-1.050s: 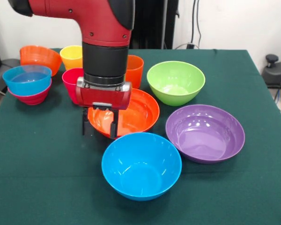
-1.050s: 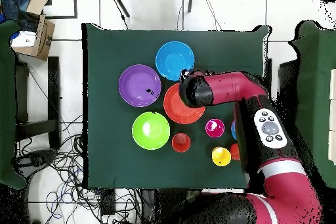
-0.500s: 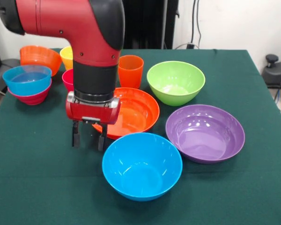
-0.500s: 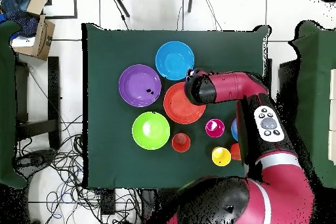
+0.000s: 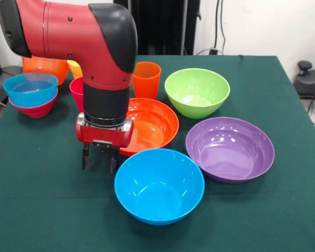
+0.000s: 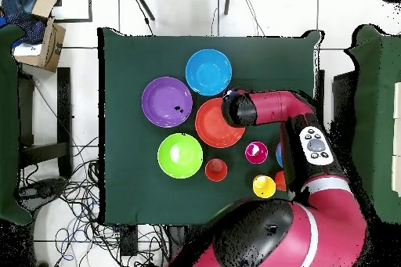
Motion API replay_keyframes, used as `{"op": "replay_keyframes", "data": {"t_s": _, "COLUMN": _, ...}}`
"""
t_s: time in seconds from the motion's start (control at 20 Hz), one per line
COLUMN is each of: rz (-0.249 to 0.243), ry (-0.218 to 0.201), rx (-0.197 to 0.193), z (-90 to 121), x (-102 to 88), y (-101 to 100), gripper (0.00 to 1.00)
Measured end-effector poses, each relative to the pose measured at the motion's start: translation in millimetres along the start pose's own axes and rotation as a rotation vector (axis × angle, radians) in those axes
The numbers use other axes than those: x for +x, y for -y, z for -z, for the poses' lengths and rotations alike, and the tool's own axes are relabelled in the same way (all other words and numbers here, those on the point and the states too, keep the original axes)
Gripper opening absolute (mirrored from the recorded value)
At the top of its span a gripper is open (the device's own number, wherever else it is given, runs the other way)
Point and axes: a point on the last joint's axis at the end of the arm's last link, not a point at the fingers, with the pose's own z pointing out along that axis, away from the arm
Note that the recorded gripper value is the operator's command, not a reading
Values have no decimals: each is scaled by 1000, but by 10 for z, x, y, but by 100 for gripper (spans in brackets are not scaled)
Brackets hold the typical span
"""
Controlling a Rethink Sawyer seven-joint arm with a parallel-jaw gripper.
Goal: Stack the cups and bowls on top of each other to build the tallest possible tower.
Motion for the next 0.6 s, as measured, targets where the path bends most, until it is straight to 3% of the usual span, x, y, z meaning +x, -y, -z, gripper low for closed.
{"op": "replay_keyframes", "data": {"t_s": 0.25, "rz": -6, "ry": -15, "rx": -12, "z": 83, "x": 92, "y": 31, "gripper": 100}}
{"op": "replay_keyframes", "data": {"t_s": 0.6, "rz": -33, "ry": -40, "rx": -50, "z": 507, "x": 313, "y": 222, "gripper": 100}}
